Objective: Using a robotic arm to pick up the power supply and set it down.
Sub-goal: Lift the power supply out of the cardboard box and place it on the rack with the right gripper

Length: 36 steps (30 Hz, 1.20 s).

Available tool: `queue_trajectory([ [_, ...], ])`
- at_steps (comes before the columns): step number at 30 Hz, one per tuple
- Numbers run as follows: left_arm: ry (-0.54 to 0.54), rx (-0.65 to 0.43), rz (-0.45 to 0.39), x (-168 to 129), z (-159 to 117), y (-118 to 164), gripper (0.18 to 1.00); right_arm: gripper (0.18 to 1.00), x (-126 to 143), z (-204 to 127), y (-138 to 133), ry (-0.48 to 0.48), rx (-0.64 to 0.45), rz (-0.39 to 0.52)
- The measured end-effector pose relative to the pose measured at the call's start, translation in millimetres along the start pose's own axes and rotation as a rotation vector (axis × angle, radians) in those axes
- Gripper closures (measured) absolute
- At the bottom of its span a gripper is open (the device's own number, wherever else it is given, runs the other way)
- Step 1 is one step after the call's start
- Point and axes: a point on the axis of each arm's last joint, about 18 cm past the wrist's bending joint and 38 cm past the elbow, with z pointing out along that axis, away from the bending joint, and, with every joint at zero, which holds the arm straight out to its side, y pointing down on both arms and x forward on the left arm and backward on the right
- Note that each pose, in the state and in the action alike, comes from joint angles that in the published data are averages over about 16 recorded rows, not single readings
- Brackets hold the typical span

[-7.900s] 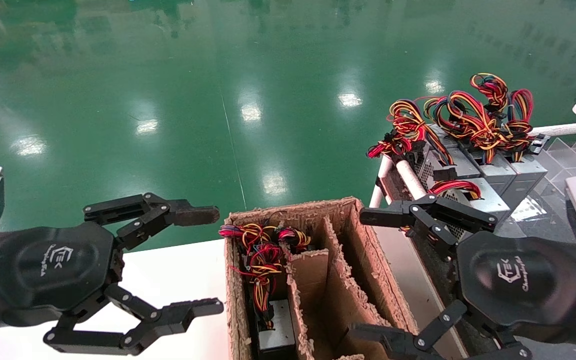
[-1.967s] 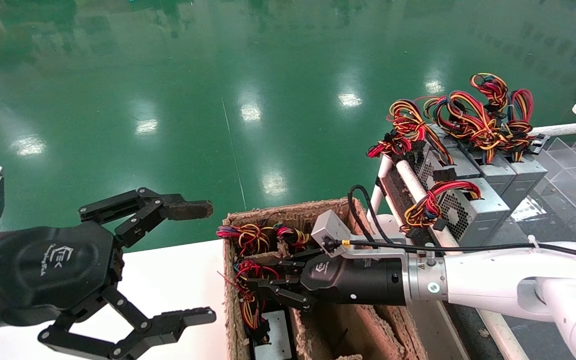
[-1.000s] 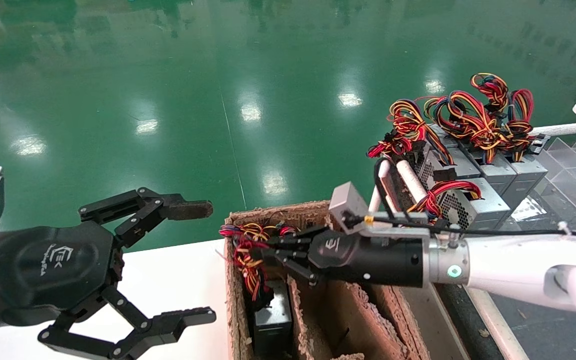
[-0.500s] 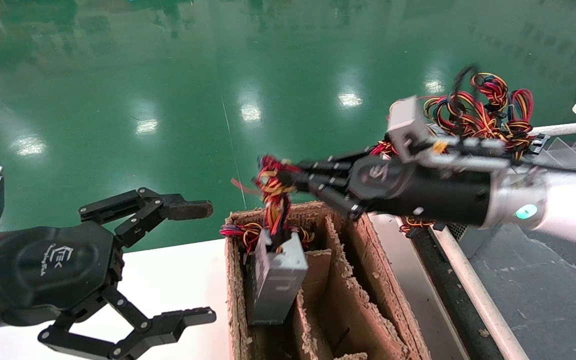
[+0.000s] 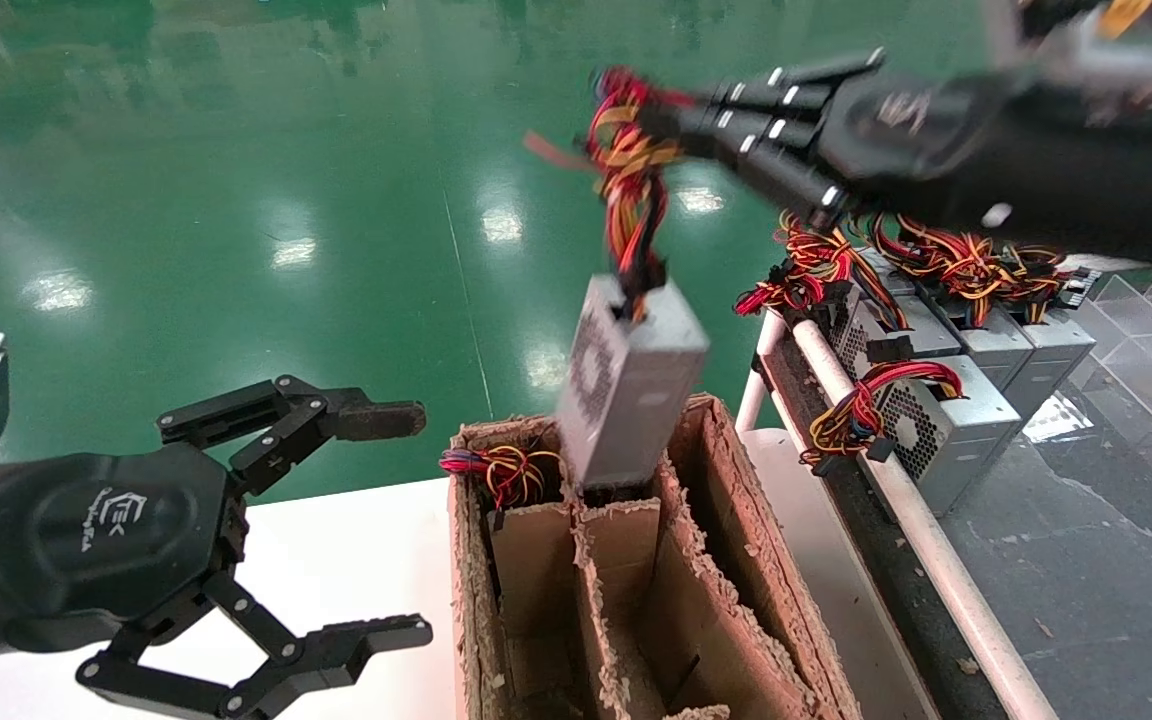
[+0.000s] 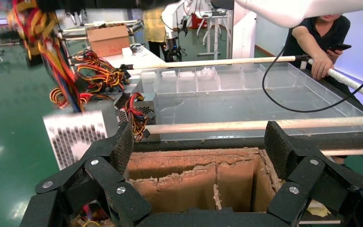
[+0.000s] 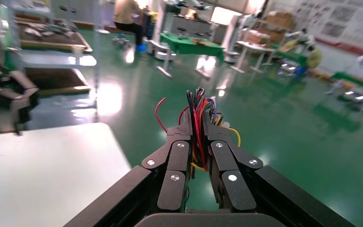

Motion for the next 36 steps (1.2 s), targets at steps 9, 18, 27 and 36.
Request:
queue_trajectory([
  [9, 0.000, 0.000, 0.000, 0.0, 0.0, 0.0, 0.184, 0.956, 25.5, -53.2, -50.0, 0.133, -0.020, -0.080],
  [18, 0.000, 0.000, 0.000, 0.0, 0.0, 0.0, 0.184, 0.956, 34.0, -132.9, -86.8, 0.285, -0.069, -0.124],
  [27, 0.000, 0.000, 0.000, 0.0, 0.0, 0.0, 0.184, 0.956, 16.2, -220.1, -105.6, 0.442, -0.148, -0.120],
  [36, 0.000, 0.000, 0.000, 0.0, 0.0, 0.0, 0.184, 0.956, -12.2, -279.0, -88.8, 0.528, -0.258, -0.023],
])
